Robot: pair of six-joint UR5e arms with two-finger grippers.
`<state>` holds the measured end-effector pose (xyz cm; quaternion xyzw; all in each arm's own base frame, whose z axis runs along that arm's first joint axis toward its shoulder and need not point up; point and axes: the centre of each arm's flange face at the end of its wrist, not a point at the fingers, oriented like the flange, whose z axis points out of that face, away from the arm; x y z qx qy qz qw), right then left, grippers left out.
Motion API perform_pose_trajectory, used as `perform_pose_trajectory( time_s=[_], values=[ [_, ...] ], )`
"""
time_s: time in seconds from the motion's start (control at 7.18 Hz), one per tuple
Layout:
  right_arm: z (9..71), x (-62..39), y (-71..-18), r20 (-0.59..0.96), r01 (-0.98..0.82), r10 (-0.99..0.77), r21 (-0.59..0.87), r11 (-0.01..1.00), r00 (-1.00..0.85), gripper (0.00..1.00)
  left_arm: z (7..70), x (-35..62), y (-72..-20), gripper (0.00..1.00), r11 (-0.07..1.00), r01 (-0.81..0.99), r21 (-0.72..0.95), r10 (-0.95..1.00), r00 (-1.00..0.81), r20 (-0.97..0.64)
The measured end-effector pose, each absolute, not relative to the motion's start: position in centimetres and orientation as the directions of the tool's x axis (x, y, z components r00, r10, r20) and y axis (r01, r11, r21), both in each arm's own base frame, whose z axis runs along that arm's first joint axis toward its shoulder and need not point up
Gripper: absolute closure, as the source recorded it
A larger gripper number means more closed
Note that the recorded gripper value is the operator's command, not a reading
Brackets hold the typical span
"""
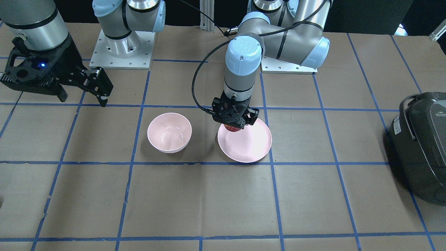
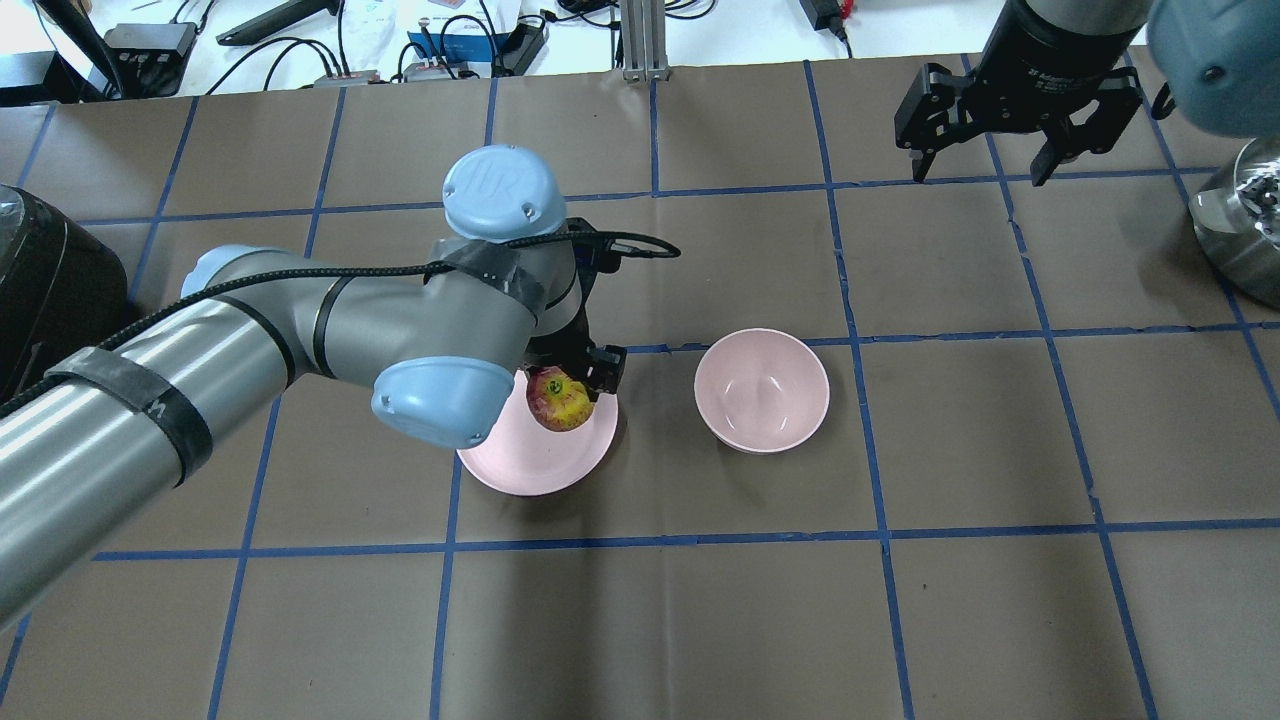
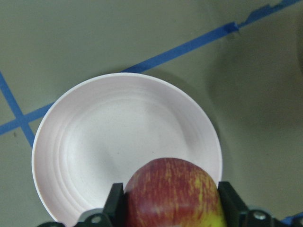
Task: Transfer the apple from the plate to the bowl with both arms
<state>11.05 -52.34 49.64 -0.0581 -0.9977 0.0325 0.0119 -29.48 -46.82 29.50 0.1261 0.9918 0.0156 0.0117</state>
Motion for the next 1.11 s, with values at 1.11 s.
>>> perform_pose_trajectory(
  time_s=[1.11],
  values=[
    [47.5, 8.5, -52.5, 0.221, 0.092, 0.097, -0.031, 0.995, -0.97, 0.0, 25.3, -46.8, -50.6, 0.9, 0.992, -0.094, 0.089, -0.094, -0.996, 0.001]
  ],
)
